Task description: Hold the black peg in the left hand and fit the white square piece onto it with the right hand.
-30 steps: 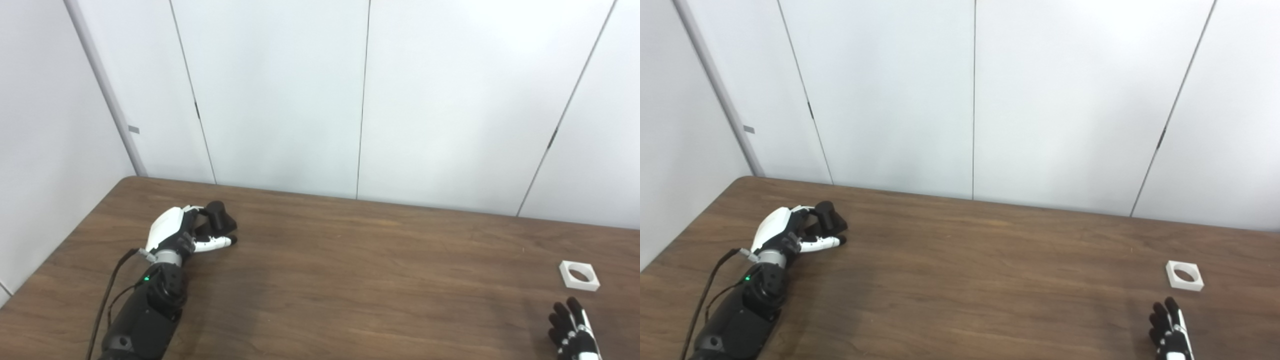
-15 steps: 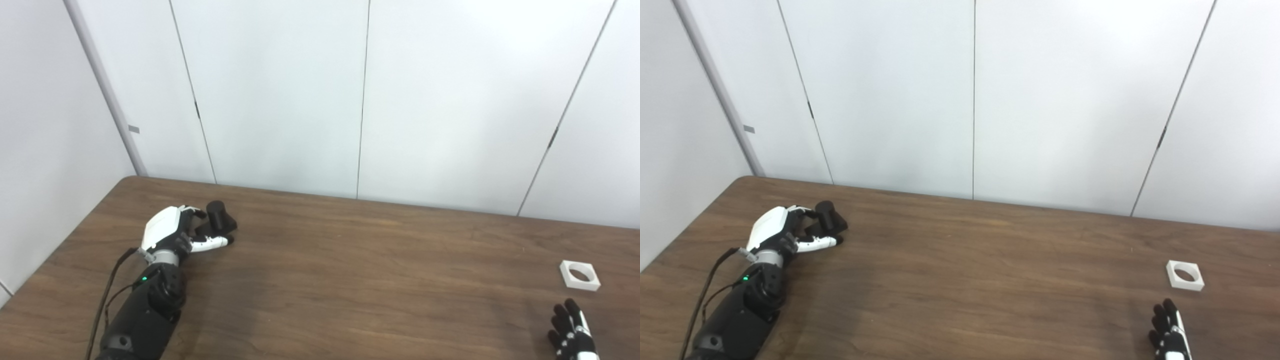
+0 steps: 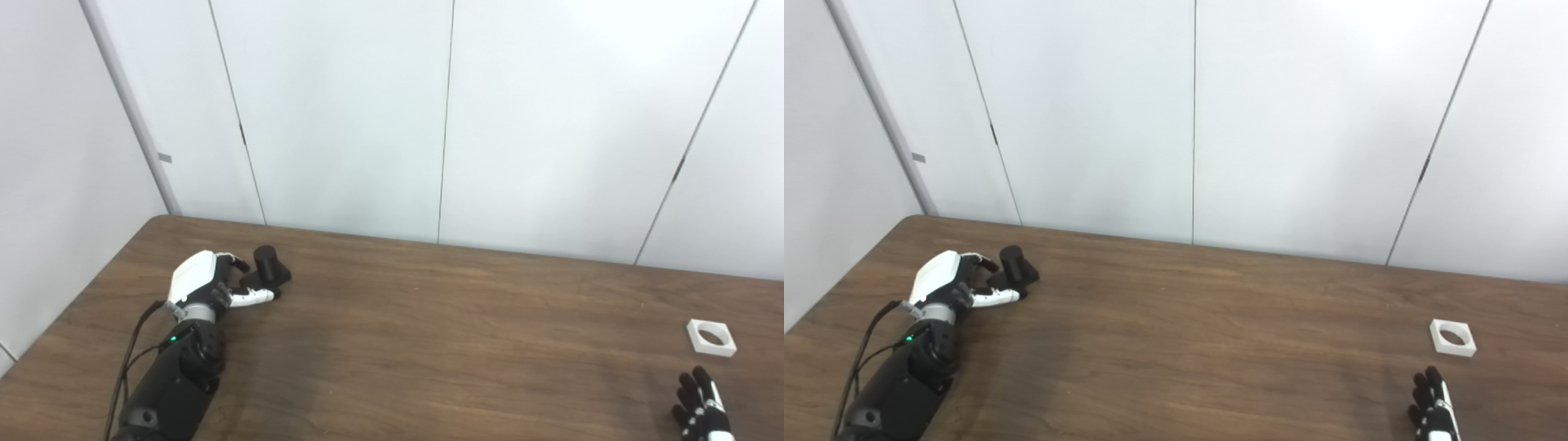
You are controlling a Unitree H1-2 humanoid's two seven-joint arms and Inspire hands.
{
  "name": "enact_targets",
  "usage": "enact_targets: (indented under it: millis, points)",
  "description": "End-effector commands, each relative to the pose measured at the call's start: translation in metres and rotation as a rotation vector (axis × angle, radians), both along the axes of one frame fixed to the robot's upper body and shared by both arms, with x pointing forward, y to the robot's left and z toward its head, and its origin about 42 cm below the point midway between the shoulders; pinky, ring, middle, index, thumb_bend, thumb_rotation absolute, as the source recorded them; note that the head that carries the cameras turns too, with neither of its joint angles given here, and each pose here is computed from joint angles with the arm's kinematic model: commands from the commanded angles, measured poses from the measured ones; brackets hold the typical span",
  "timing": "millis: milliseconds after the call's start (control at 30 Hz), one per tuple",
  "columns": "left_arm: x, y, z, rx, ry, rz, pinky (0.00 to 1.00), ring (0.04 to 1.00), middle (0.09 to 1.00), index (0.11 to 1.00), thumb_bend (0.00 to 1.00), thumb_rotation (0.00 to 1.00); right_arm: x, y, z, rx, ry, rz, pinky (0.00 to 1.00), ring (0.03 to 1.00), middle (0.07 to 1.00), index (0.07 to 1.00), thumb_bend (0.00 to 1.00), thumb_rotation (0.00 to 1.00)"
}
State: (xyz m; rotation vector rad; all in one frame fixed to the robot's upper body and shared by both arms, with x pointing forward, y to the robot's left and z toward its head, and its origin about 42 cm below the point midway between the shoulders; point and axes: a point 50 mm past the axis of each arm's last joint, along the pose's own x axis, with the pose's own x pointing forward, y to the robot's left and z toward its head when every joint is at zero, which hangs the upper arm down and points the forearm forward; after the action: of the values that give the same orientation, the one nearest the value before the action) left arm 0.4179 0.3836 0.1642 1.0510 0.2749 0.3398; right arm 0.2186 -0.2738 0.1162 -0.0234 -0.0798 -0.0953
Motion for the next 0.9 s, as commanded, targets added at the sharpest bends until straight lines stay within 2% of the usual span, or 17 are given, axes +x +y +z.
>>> enact_targets:
  millis: [0,67,100,133,200,500,867]
  points:
    - [0.009,0.005,0.023,0.036,-0.043,-0.014,1.0,0.938,0.875,0.649,0.84,0.34,-0.017,0.001,-0.002,0.005,0.012,-0.009,1.0,0.996,0.976,1.0,0.42,1.0]
    - [0.01,0.004,0.022,0.009,-0.055,-0.036,1.0,0.924,0.861,0.625,0.82,0.29,-0.017,0.001,-0.003,0.001,0.014,-0.007,1.0,0.993,0.972,1.0,0.42,1.0]
    - [0.01,0.004,0.021,-0.008,-0.062,-0.052,1.0,0.922,0.853,0.561,0.67,0.19,-0.017,0.0,-0.004,0.001,0.015,-0.004,1.0,0.995,0.973,1.0,0.42,1.0]
    - [0.011,0.004,0.02,-0.018,-0.066,-0.063,1.0,0.919,0.842,0.526,0.6,0.13,-0.017,0.0,-0.004,0.001,0.015,-0.002,1.0,0.997,0.975,1.0,0.42,1.0]
    - [0.011,0.004,0.019,-0.021,-0.067,-0.08,1.0,0.913,0.829,0.497,0.54,0.08,-0.016,0.001,-0.005,0.0,0.017,-0.003,1.0,0.999,0.975,1.0,0.43,1.0]
    - [0.012,0.005,0.014,-0.031,-0.084,-0.12,1.0,0.871,0.766,0.485,0.52,0.05,-0.013,0.002,-0.007,-0.001,0.026,-0.008,1.0,1.0,0.974,1.0,0.47,1.0]
    - [0.005,-0.004,0.017,-0.07,-0.102,-0.162,1.0,0.883,0.773,0.486,0.52,0.05,-0.012,0.003,-0.004,-0.009,0.019,-0.009,1.0,1.0,0.97,1.0,0.44,1.0]
